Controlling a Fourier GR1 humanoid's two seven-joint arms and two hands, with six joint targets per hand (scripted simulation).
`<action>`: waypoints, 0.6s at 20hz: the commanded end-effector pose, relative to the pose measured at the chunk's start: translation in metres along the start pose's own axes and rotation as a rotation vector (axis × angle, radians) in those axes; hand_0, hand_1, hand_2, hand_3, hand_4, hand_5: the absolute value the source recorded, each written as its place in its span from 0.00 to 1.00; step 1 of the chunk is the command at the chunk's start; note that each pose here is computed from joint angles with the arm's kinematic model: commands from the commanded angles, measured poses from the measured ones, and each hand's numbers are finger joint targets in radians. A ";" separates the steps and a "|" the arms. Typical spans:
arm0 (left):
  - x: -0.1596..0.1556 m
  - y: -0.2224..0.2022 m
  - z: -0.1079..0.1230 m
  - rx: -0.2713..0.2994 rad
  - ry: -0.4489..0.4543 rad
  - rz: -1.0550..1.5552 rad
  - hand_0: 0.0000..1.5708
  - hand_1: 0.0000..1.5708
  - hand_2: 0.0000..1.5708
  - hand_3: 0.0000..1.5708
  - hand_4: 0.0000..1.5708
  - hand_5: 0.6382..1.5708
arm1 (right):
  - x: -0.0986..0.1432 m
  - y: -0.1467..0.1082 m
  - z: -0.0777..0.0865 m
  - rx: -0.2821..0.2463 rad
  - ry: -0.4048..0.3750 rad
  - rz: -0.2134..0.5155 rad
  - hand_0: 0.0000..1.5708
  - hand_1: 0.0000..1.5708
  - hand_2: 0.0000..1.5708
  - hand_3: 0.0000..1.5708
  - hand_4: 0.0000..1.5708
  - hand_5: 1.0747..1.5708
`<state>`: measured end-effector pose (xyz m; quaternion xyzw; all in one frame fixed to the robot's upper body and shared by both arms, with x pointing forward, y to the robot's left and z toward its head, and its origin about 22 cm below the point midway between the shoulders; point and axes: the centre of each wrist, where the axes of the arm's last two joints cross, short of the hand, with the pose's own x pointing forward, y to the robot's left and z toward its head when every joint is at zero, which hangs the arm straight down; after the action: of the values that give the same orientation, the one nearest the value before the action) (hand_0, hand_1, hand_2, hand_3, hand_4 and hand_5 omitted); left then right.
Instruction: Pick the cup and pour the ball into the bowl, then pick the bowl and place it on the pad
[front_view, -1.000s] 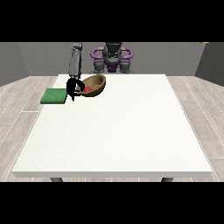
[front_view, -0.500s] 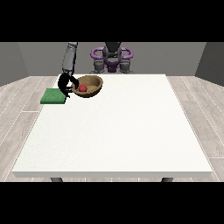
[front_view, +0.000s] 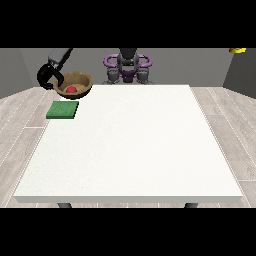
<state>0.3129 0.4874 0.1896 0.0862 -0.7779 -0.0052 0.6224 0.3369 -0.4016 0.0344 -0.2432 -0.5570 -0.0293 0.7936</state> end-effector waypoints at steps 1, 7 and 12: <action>0.007 0.010 0.002 0.003 -0.018 0.000 0.00 0.00 0.00 0.00 0.77 0.97 | 0.036 -0.051 -0.007 -0.042 -0.016 -0.024 1.00 1.00 1.00 0.43 0.68 0.99; 0.010 0.020 0.006 0.024 -0.057 -0.003 0.00 0.00 0.00 0.00 0.77 0.98 | 0.032 -0.084 -0.005 -0.052 -0.071 -0.029 1.00 1.00 1.00 0.36 0.69 0.99; 0.028 0.011 -0.004 -0.005 -0.131 0.020 0.00 0.00 0.00 0.00 0.77 0.98 | 0.031 -0.080 -0.013 -0.099 -0.056 -0.126 1.00 1.00 1.00 0.31 0.68 1.00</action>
<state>0.3035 0.5029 0.2003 0.0891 -0.8018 -0.0004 0.5908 0.3303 -0.4638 0.0821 -0.2503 -0.5812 -0.0643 0.7717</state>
